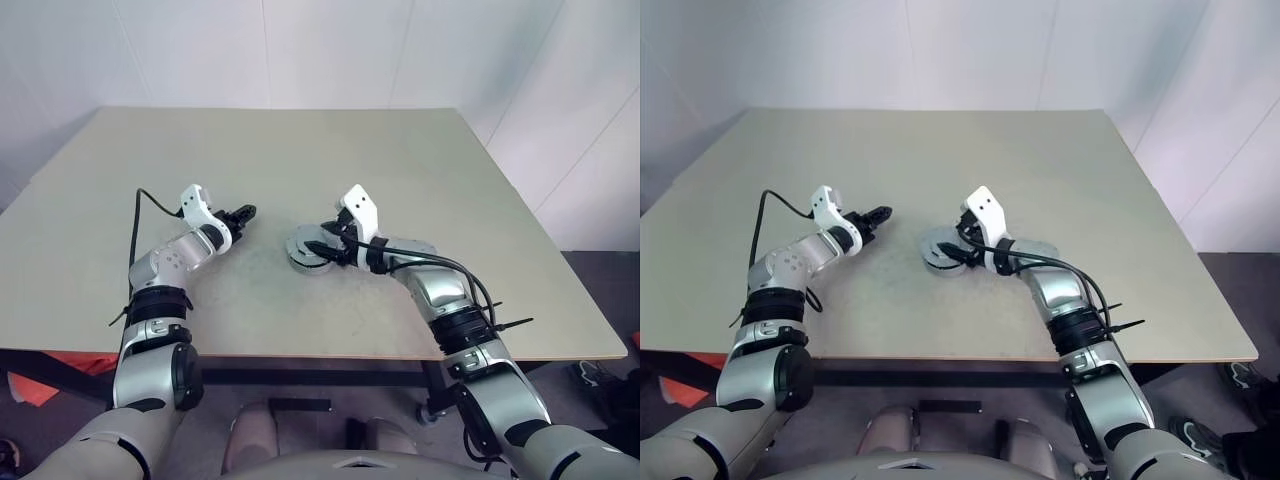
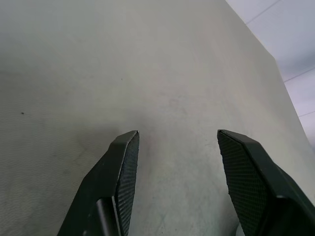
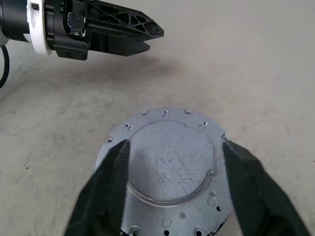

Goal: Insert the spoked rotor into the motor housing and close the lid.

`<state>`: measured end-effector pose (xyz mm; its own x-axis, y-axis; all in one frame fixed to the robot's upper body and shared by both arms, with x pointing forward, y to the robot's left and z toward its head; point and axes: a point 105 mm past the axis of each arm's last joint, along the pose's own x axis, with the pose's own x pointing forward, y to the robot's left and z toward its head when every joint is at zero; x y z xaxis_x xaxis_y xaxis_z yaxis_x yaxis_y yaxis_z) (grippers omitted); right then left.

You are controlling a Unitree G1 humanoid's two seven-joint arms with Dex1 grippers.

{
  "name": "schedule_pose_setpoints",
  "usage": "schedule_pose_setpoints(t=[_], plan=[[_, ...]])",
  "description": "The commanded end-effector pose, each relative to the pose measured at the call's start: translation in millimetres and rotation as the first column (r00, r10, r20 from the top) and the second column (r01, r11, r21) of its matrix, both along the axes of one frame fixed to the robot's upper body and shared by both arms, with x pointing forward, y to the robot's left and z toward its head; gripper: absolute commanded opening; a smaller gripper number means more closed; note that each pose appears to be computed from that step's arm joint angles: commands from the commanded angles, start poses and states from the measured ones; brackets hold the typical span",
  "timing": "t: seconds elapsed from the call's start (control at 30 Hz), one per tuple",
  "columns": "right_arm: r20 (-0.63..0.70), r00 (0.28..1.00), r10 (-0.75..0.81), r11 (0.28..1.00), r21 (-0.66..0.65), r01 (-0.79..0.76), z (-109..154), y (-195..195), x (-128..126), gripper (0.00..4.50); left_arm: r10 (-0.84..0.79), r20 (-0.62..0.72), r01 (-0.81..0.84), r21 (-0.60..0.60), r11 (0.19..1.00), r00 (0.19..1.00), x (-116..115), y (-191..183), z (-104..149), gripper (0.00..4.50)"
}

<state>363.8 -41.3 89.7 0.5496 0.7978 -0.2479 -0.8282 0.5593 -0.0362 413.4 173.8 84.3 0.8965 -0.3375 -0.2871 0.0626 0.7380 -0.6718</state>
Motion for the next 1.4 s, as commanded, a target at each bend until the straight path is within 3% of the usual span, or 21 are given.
schedule_pose_setpoints(t=[0.03,0.57,0.73,1.17,1.3,1.4], plan=[[0.08,0.995,0.054,0.999,0.003,-0.054,19.0,8.7,-2.7,3.46,0.004,0.056,-0.005,0.012,1.0,0.998,4.2,1.8,15.8,2.68],[0.12,0.991,0.058,0.996,-0.069,-0.05,9.5,11.8,1.2,3.46,0.006,0.054,-0.007,0.016,1.0,0.999,2.3,3.3,14.4,2.68],[0.142,0.989,0.043,0.995,-0.099,-0.029,7.1,9.6,4.9,4.47,0.007,0.053,-0.008,0.017,1.0,0.999,2.1,3.4,14.0,2.68],[0.12,0.991,0.062,0.993,-0.109,-0.049,-1.5,13.2,1.0,4.47,0.011,0.051,-0.012,0.019,1.0,0.999,1.8,5.0,13.1,2.68],[0.108,0.992,0.068,0.993,-0.105,-0.056,-1.8,12.3,0.3,3.57,0.012,0.052,-0.013,0.018,1.0,0.999,1.9,5.0,13.2,2.68],[0.1,0.993,0.069,0.993,-0.107,-0.058,-2.3,11.5,0.1,3.57,0.012,0.053,-0.013,0.016,1.0,0.999,2.1,4.6,13.2,2.68]])
